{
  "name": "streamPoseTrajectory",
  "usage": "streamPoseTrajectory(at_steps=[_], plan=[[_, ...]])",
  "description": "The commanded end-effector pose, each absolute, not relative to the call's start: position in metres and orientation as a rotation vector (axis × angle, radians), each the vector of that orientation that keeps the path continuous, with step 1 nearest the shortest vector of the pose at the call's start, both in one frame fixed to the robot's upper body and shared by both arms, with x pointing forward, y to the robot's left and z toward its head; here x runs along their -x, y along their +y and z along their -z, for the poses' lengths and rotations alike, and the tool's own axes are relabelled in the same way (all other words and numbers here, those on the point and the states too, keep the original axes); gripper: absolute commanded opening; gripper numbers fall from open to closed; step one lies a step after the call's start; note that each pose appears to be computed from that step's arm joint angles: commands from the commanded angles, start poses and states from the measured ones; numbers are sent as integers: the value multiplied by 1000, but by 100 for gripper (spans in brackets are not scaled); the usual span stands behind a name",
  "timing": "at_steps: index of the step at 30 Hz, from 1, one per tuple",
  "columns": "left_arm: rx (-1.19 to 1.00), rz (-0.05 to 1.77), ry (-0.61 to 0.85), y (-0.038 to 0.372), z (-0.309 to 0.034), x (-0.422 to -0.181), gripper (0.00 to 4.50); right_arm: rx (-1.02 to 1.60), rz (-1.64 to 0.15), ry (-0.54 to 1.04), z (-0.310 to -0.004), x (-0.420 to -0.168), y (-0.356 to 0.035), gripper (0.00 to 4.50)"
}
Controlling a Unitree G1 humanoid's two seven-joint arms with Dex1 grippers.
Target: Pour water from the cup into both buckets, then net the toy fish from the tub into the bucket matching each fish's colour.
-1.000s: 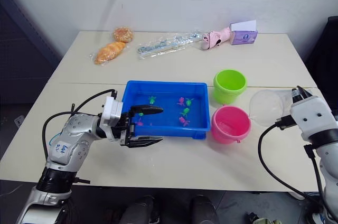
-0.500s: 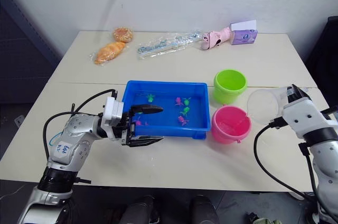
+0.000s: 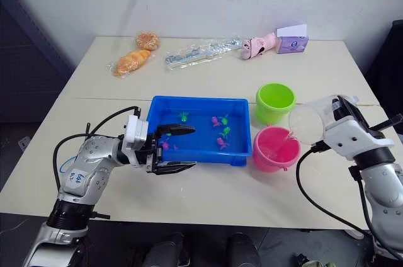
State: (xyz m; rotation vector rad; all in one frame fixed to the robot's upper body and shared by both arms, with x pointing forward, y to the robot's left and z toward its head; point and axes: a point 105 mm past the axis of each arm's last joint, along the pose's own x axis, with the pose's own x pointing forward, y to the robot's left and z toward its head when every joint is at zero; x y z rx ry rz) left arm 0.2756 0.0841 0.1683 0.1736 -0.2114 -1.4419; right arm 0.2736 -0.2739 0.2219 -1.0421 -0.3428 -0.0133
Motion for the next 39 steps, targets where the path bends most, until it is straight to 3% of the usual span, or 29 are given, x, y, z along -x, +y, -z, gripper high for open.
streamPoseTrajectory(at_steps=[1, 18, 28, 32, 39], plan=[[-190, 1451, -251, 83, -175, -272, 450, 1081, 30, -400, -234, -270, -271, 3], [-197, 1444, -248, 83, -174, -274, 450, 1033, 34, -410, -231, -268, -273, 3], [-192, 1422, -247, 87, -173, -277, 450, 348, 189, -332, -227, -260, -311, 3], [-185, 1408, -243, 87, -173, -279, 450, 216, 213, -274, -235, -271, -315, 3], [-56, 1278, -290, 90, -193, -302, 450, 262, 316, -119, -255, -304, -325, 3]])
